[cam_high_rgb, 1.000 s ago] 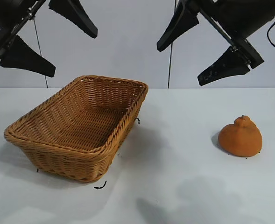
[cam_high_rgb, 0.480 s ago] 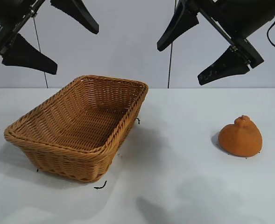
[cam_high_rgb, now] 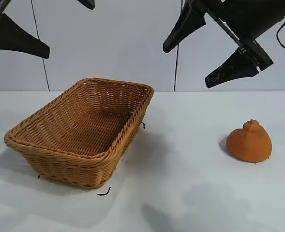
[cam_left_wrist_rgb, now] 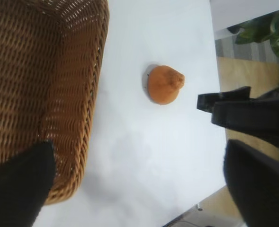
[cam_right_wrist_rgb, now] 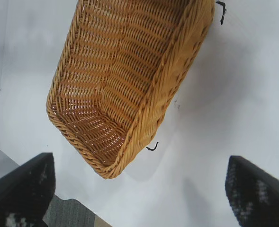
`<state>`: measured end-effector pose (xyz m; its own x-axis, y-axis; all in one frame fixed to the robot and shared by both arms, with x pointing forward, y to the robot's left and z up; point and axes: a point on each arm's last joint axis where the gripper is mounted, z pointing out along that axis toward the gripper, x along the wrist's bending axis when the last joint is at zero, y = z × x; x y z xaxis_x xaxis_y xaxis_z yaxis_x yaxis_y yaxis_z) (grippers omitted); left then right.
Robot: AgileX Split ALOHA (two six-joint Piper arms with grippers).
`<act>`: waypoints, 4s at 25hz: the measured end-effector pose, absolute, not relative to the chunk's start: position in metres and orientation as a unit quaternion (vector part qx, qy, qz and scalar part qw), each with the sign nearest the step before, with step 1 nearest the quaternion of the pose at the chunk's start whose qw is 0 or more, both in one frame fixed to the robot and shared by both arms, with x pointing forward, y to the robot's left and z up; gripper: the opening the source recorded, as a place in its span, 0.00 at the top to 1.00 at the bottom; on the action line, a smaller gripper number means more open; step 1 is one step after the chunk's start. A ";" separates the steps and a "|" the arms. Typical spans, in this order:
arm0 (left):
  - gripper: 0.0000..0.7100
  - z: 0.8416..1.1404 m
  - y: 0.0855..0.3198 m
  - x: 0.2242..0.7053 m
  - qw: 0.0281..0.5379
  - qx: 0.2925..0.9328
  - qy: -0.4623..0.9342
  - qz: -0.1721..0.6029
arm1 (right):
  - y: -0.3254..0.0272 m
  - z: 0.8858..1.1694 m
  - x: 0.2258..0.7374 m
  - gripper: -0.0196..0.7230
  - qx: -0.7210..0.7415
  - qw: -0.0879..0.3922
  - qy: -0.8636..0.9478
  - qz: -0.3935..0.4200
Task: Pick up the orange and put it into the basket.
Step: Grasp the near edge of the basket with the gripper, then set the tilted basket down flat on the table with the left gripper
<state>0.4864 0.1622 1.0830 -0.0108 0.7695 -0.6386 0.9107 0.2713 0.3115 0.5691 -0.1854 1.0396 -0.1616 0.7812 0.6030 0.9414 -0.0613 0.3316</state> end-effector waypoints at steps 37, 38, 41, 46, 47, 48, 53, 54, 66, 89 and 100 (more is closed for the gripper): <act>0.02 0.930 0.152 0.539 0.102 0.232 0.966 -0.047 | -0.186 1.040 0.571 0.04 -0.640 0.102 -0.672 -0.358; 0.02 0.925 0.151 0.539 0.097 0.231 0.967 -0.047 | -0.186 1.040 0.571 0.04 -0.640 0.102 -0.672 -0.358; 0.02 0.914 0.150 0.541 0.084 0.228 0.969 -0.043 | -0.186 1.040 0.571 0.04 -0.640 0.102 -0.672 -0.358; 0.06 0.908 0.150 0.542 0.084 0.229 0.969 -0.041 | -0.186 1.040 0.571 0.04 -0.640 0.101 -0.673 -0.358; 0.12 0.908 0.150 0.542 0.084 0.228 0.969 -0.041 | -0.186 1.040 0.571 0.04 -0.640 0.101 -0.673 -0.358; 0.20 0.908 0.150 0.542 0.084 0.227 0.969 -0.042 | -0.186 1.040 0.571 0.04 -0.640 0.101 -0.673 -0.358; 0.58 0.908 0.148 0.542 0.083 0.217 0.971 -0.050 | -0.186 1.040 0.572 0.04 -0.640 0.101 -0.673 -0.358; 0.63 0.908 0.148 0.542 0.084 0.217 0.971 -0.051 | -0.186 1.040 0.572 0.04 -0.640 0.101 -0.673 -0.358; 0.86 0.909 0.147 0.543 0.090 0.199 0.974 -0.056 | -0.186 1.040 0.572 0.04 -0.640 0.101 -0.673 -0.358; 0.87 0.960 0.189 0.637 0.125 0.514 0.842 -0.105 | -0.187 1.040 0.571 0.04 -0.640 0.100 -0.674 -0.357; 0.87 0.956 0.186 0.653 0.109 0.655 0.741 -0.097 | -0.187 1.040 0.571 0.04 -0.639 0.100 -0.674 -0.356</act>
<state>0.6528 0.1855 0.9562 -0.1182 0.9500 -0.2890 0.9924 0.1230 -0.0018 0.5713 -0.1866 1.0395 -0.1622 0.7901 0.5911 0.9333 -0.0716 0.3518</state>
